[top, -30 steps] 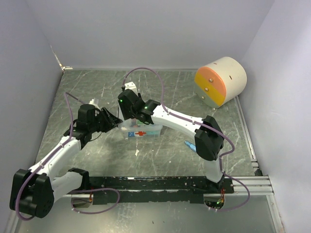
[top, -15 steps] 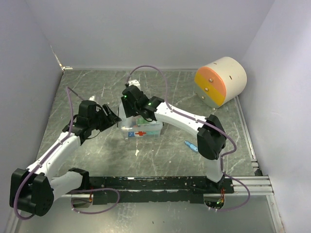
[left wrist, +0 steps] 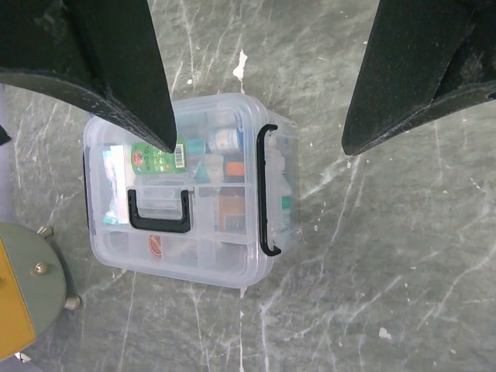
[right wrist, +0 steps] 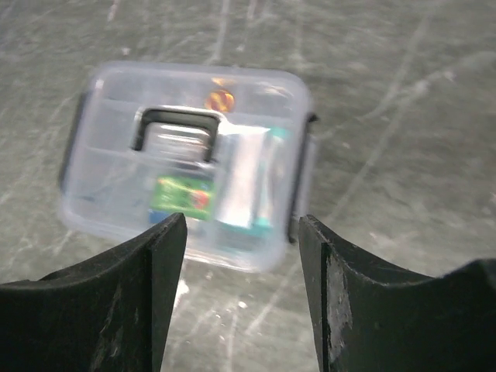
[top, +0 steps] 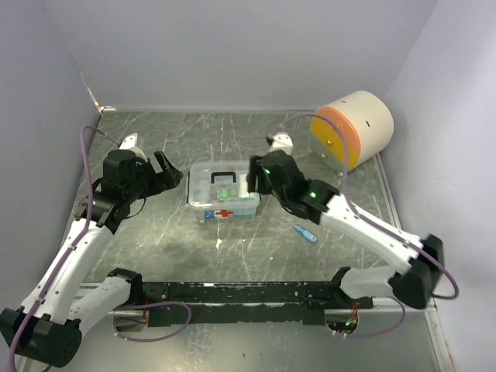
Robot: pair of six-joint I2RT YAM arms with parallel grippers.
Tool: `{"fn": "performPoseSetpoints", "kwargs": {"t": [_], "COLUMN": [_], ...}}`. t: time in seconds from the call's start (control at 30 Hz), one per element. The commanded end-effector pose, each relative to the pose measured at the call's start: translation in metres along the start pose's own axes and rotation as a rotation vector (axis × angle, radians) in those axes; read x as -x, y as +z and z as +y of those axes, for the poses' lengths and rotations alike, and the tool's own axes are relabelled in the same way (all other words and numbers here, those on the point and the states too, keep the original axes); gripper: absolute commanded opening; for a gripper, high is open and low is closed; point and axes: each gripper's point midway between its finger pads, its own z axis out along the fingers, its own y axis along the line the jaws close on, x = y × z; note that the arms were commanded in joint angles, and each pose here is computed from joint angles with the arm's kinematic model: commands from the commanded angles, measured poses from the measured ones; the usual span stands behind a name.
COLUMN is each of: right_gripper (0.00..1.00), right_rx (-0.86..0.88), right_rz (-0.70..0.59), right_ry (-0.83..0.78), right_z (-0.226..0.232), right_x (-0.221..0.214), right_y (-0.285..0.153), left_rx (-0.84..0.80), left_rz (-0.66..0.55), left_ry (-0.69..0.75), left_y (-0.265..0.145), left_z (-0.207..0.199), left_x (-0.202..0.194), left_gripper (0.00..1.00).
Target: Organize the medicine kit
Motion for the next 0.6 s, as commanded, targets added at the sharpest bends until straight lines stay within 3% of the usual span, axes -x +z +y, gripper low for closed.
{"fn": "performPoseSetpoints", "kwargs": {"t": [0.0, 0.23, 0.3, 0.4, 0.57], "right_gripper": [0.6, 0.64, 0.7, 0.89, 0.99], "right_rx": [-0.16, -0.258, -0.213, -0.26, -0.342], "right_rz": [-0.117, -0.206, -0.237, -0.275, -0.346], "right_ry": [0.057, 0.063, 0.047, 0.095, 0.158], "right_z": [-0.057, -0.114, -0.114, -0.132, -0.161], "right_x": [-0.003, -0.01, -0.002, 0.01, 0.029], "right_y": [-0.031, -0.096, -0.114, -0.146, -0.196], "left_rx": [-0.015, -0.046, -0.046, -0.023, 0.01], "left_rz": [-0.018, -0.256, -0.349, -0.443, -0.538], "left_ry": [0.132, 0.169, 0.178, 0.194, 0.223], "left_y": [-0.021, -0.079, -0.104, -0.136, -0.181], "left_z": [-0.004, -0.013, -0.013, -0.008, -0.001], "left_x": [0.012, 0.054, 0.067, 0.079, 0.09], "left_gripper": [1.0, 0.99, 0.99, 0.99, 0.99]}}
